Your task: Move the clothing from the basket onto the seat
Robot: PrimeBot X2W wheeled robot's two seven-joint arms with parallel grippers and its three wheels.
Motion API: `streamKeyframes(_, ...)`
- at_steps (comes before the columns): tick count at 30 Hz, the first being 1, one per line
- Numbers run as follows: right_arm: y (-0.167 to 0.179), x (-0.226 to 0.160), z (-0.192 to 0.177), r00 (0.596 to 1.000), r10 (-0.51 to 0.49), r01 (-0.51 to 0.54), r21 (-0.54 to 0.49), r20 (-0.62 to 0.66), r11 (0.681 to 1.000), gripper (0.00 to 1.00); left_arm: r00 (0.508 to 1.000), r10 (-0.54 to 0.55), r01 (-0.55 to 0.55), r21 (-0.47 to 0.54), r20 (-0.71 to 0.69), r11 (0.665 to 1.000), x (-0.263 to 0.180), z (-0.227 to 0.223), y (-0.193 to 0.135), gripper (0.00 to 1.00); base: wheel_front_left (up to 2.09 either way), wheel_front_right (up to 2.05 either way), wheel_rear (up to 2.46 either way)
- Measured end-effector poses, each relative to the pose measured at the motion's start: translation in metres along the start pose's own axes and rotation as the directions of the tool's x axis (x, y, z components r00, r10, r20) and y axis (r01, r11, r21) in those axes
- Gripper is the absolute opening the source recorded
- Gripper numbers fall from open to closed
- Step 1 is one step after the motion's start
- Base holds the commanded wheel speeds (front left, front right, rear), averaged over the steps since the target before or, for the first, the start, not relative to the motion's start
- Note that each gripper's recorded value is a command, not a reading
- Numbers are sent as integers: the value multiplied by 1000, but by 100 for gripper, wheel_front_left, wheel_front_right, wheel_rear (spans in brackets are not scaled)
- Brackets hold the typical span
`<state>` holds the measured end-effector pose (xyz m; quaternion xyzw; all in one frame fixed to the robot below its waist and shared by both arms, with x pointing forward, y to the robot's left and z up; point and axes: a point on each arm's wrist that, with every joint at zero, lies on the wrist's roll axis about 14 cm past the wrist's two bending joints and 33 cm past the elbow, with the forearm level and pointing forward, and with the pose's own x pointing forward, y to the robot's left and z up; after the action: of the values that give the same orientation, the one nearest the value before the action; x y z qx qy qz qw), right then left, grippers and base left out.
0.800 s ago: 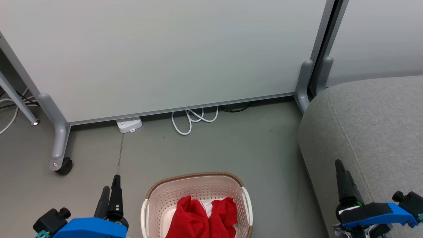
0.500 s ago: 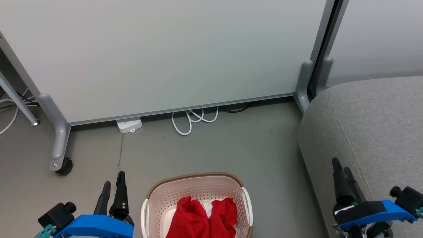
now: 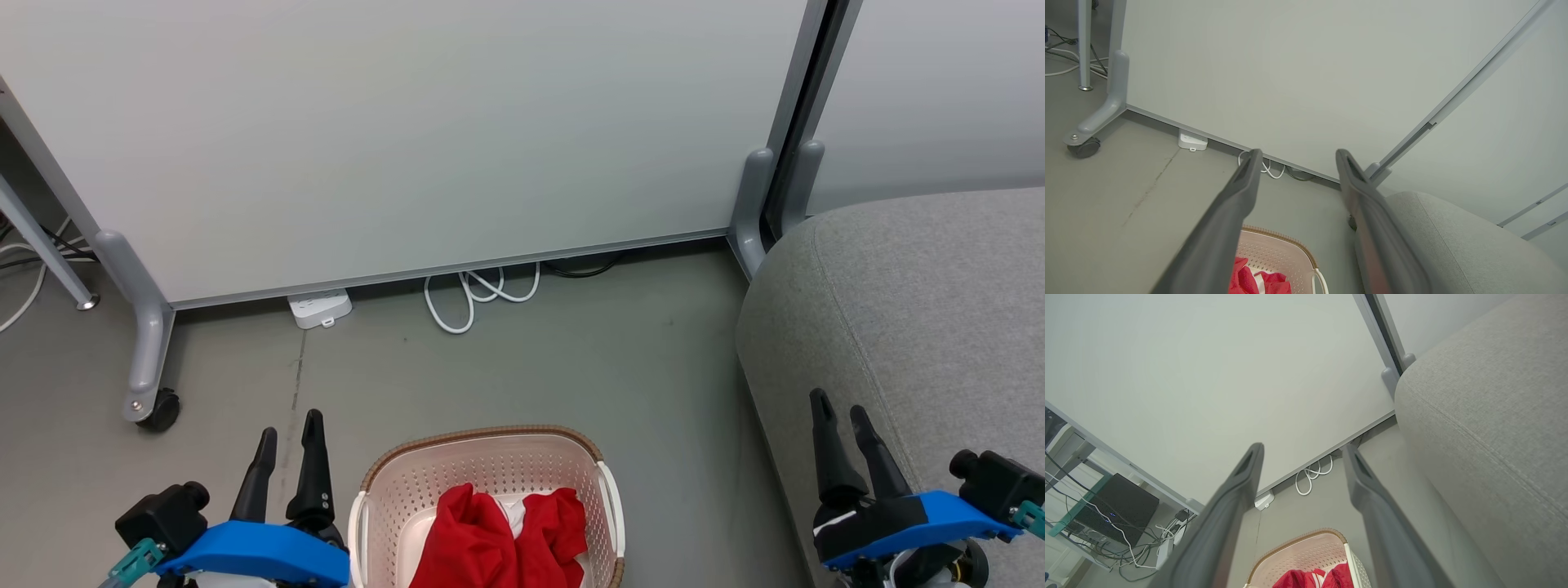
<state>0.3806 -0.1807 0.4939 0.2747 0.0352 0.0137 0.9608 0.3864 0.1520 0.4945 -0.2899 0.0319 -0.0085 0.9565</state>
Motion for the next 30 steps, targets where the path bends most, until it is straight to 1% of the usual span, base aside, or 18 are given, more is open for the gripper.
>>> streamKeyframes(6, 0, 0, 0, 1000, 2, -3, -75, -1, 997, 100, 1000, -10, 10, 56, 12, 998, 0, 1, -4, 100, 0, 0, 0)
streamKeyframes(7, 0, 0, 0, 1000, 2, -3, -75, -1, 997, 100, 1000, -10, 10, 56, 12, 998, 0, 1, -4, 100, 0, 0, 0)
streamKeyframes(15, 2, -1, 3, 1000, 10, -9, -168, 3, 986, 100, 999, -33, 28, 121, 39, 992, 2, 6, -11, 100, 0, 0, 0)
streamKeyframes(30, 6, -1, 6, 1000, 23, -21, -319, 4, 948, 100, 998, -57, 48, 224, 34, 973, 1, -2, -16, 100, 0, 0, 0)
